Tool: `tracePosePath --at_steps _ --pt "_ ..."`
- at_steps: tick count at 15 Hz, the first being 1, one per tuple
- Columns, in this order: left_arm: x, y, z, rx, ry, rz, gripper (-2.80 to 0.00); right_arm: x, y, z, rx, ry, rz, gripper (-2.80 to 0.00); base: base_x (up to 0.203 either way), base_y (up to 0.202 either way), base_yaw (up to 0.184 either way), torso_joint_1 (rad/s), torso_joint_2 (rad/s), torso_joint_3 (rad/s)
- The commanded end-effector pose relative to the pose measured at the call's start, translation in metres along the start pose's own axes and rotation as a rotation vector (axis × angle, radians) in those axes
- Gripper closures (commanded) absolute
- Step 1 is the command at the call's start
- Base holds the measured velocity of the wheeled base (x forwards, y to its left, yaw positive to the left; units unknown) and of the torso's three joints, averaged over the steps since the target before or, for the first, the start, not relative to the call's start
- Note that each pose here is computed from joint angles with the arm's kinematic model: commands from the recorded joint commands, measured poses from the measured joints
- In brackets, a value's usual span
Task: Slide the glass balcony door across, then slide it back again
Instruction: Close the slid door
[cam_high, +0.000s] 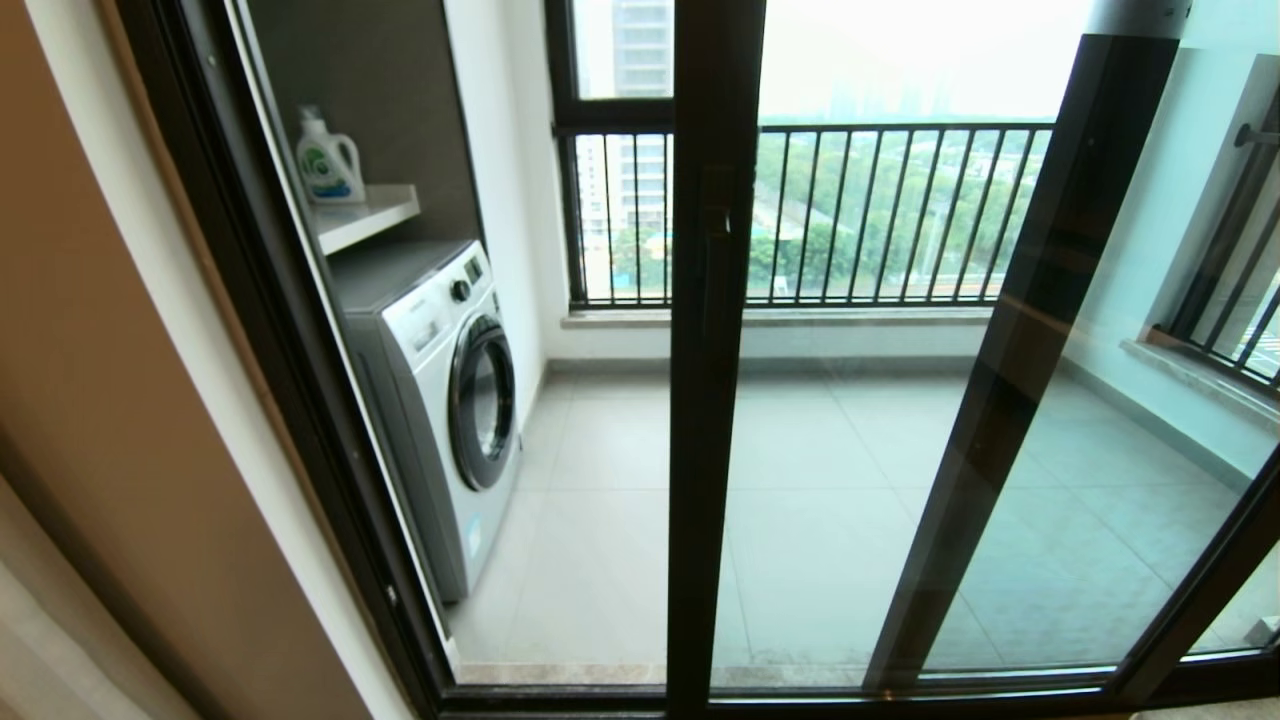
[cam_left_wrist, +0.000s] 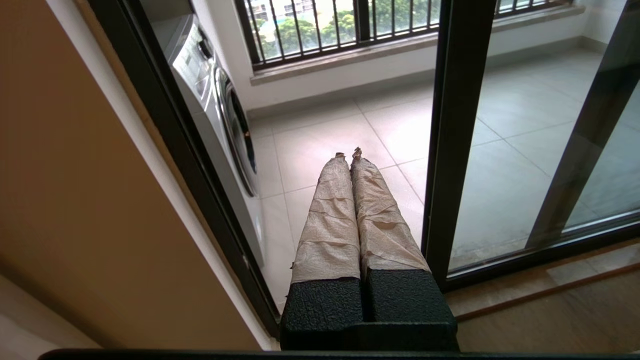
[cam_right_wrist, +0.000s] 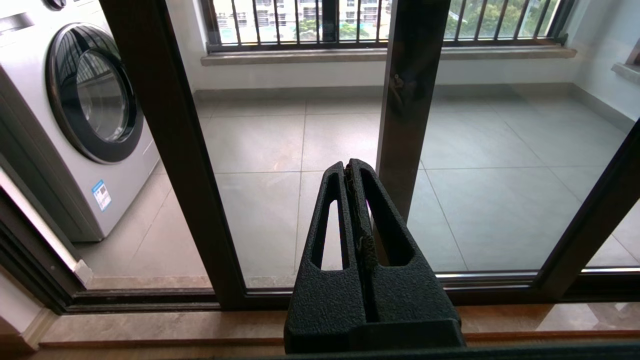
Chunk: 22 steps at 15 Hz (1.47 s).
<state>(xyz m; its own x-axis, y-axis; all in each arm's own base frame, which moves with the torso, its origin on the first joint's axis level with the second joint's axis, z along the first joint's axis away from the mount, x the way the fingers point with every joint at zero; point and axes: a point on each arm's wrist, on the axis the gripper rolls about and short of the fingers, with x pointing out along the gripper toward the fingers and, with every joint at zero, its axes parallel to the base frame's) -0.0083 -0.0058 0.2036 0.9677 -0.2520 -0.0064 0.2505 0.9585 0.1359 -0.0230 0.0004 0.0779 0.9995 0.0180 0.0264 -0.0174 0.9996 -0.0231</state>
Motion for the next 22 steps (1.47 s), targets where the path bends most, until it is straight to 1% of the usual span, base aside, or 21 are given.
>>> tracePosePath --at_steps 1,3,4,5,6,7,8,10,11,13,15,16,18,19,21,22 --pt "0.058 0.019 0.026 -0.023 0.106 -0.030 0.00 0.001 0.000 -0.003 0.000 0.011 0.002 0.00 0.000 0.000 0.000 0.000 0.00 0.000" --pt "0.103 0.033 0.045 -0.033 0.119 -0.046 0.00 0.001 0.000 -0.003 0.000 0.011 0.001 0.00 0.000 0.000 0.000 0.000 0.00 0.000" --pt "0.125 0.037 0.056 -0.054 0.115 -0.066 0.00 0.001 0.000 -0.003 0.001 0.011 0.001 0.00 0.000 0.000 0.000 0.000 0.00 0.000" --pt "0.148 0.037 0.070 -0.091 0.097 -0.106 0.00 0.001 0.000 -0.003 0.000 0.012 0.002 0.00 0.000 0.000 0.000 0.000 0.00 0.000" --pt "0.170 0.032 0.082 -0.130 0.085 -0.159 0.00 0.001 0.000 -0.003 0.000 0.012 0.001 0.00 0.000 0.000 0.000 0.000 0.00 0.000" --pt "0.188 0.024 0.090 -0.154 0.079 -0.196 0.00 0.001 0.000 -0.003 0.000 0.011 0.001 0.00 0.000 0.000 0.000 0.000 0.00 0.000" --pt "0.208 0.015 0.095 -0.170 0.085 -0.213 0.00 0.001 0.000 -0.003 0.000 0.011 0.001 0.00 0.000 0.000 0.000 0.000 0.00 0.000" --pt "0.248 0.000 0.102 -0.185 0.099 -0.206 0.00 0.001 0.000 -0.003 0.000 0.011 0.001 0.00 0.000 0.000 0.000 0.000 0.00 0.000" --pt "0.266 -0.009 0.107 -0.190 0.094 -0.198 0.00 0.001 0.000 -0.003 0.000 0.011 0.001 0.00 0.000 0.000 0.000 0.000 0.00 0.000" --pt "0.300 -0.029 0.109 -0.198 0.102 -0.184 0.00 0.001 0.000 -0.003 0.000 0.012 0.001 0.00 0.000 0.000 0.000 0.000 0.00 0.000" --pt "0.328 -0.051 0.103 -0.203 0.123 -0.200 0.00 0.001 0.000 -0.003 0.000 0.011 0.001 0.00 0.000 0.000 0.000 0.000 0.00 0.000" --pt "0.337 -0.062 0.104 -0.216 0.120 -0.219 0.00 0.001 0.000 -0.003 0.000 0.012 0.001 0.00 0.000 0.000 0.000 0.000 0.00 0.000" --pt "0.353 -0.093 0.105 -0.264 0.119 -0.270 0.00 0.001 0.000 -0.003 0.000 0.011 0.001 0.00 0.000 0.000 0.000 0.000 0.00 0.000" --pt "0.361 -0.109 0.104 -0.275 0.122 -0.268 0.00 0.001 0.000 -0.003 0.000 0.011 0.002 0.00 0.000 0.000 0.000 0.000 0.00 0.000" --pt "0.375 -0.144 0.095 -0.283 0.135 -0.225 0.00 0.001 0.000 -0.003 0.000 0.013 0.001 0.00 0.000 0.000 0.000 0.000 0.00 0.000" --pt "0.377 -0.160 0.093 -0.295 0.135 -0.227 0.00 0.001 0.000 -0.003 0.000 0.012 0.001 0.00 0.000 0.000 0.000 0.000 0.00 0.000"
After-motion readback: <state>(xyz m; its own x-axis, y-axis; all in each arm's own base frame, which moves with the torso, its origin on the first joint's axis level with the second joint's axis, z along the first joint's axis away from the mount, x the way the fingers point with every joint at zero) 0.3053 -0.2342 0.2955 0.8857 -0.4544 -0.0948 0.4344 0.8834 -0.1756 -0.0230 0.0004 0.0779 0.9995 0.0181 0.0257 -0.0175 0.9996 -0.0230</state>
